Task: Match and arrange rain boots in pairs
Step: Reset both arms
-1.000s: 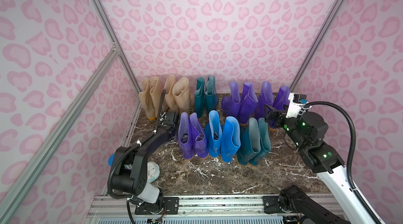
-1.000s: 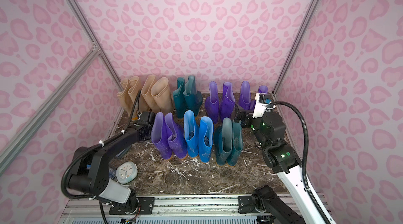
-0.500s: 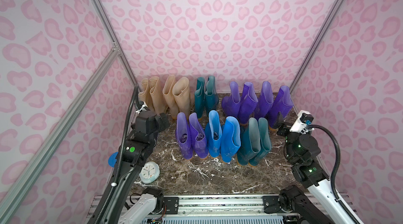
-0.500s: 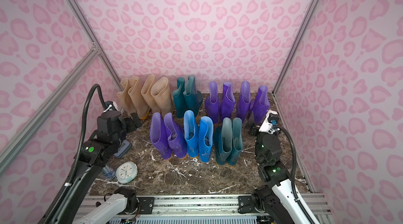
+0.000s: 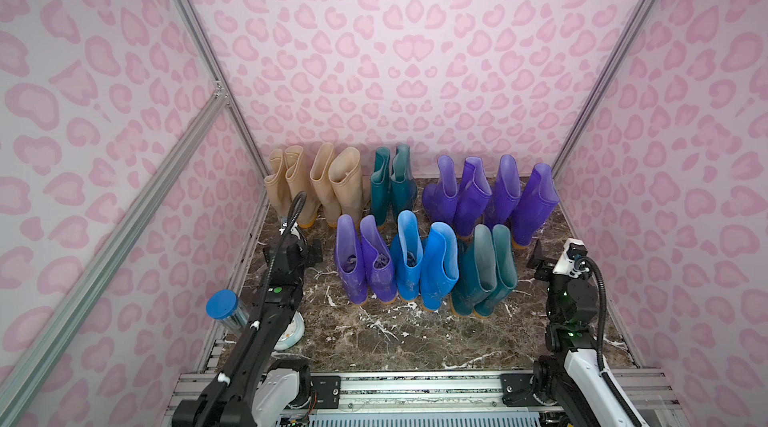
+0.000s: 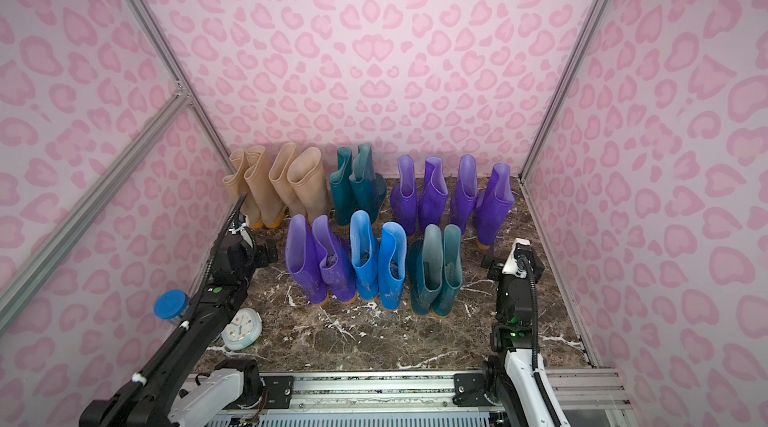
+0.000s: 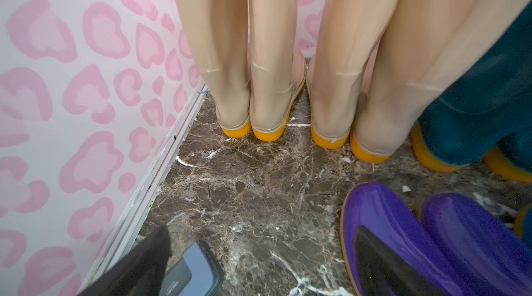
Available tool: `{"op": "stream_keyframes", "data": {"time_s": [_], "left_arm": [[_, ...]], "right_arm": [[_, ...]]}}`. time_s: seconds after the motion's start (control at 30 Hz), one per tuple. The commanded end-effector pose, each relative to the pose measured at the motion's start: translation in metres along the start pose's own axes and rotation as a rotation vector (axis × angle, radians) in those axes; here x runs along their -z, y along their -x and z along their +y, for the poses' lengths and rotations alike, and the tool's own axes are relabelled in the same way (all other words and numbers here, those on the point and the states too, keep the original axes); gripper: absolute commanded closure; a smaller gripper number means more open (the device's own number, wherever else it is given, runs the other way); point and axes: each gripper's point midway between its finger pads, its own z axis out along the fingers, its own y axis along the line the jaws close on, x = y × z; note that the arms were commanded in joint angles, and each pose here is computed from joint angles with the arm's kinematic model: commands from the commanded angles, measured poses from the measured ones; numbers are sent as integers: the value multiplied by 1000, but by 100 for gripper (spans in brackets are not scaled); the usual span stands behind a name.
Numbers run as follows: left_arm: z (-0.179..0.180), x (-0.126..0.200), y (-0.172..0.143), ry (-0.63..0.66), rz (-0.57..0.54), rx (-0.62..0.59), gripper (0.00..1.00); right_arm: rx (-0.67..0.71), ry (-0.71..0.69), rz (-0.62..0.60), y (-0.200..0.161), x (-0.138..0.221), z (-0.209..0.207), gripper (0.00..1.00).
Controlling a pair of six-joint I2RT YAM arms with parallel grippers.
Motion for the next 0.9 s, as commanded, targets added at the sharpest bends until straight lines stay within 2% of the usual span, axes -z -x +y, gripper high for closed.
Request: {"op": "stream_keyframes", "data": {"time_s": [0.0,0.13,0.27,0.4,0.43,0.5,0.53,0.6,0.67,0.73,0.87], "left_arm": [[-5,-15,10,-5,-122,30,0],[-9,-33,-11,19,-154,32,0],[-24,-48,-35,-38,-185,27,0],[-46,-62,-45,-133,-208,-23,0],[-53,-64,-50,-166,-147,-54,1],[-61,-74,-47,-198,-124,-72,1],[-62,-77,-49,-206,-74,-81,1],[-55,-81,-48,-194,-71,-42,1],[-54,-81,-48,-194,-76,-39,1],[-54,-81,-48,-194,-72,-41,1],[-55,-81,-48,-196,-66,-43,1]], "right_arm": [[0,82,-65,4,-1,14,1],[-23,93,-57,-12,-6,17,1],[-45,131,5,-36,-15,26,1],[-49,159,-22,-40,-24,32,0],[-59,167,-28,-39,-27,34,1],[-63,139,-3,-48,-34,32,0],[-71,127,2,-51,-36,31,0],[-71,113,12,-62,-39,31,0],[-72,96,-34,-56,-42,31,0],[-76,28,76,-71,-56,24,0],[-43,-20,82,-73,-66,27,0]]}}
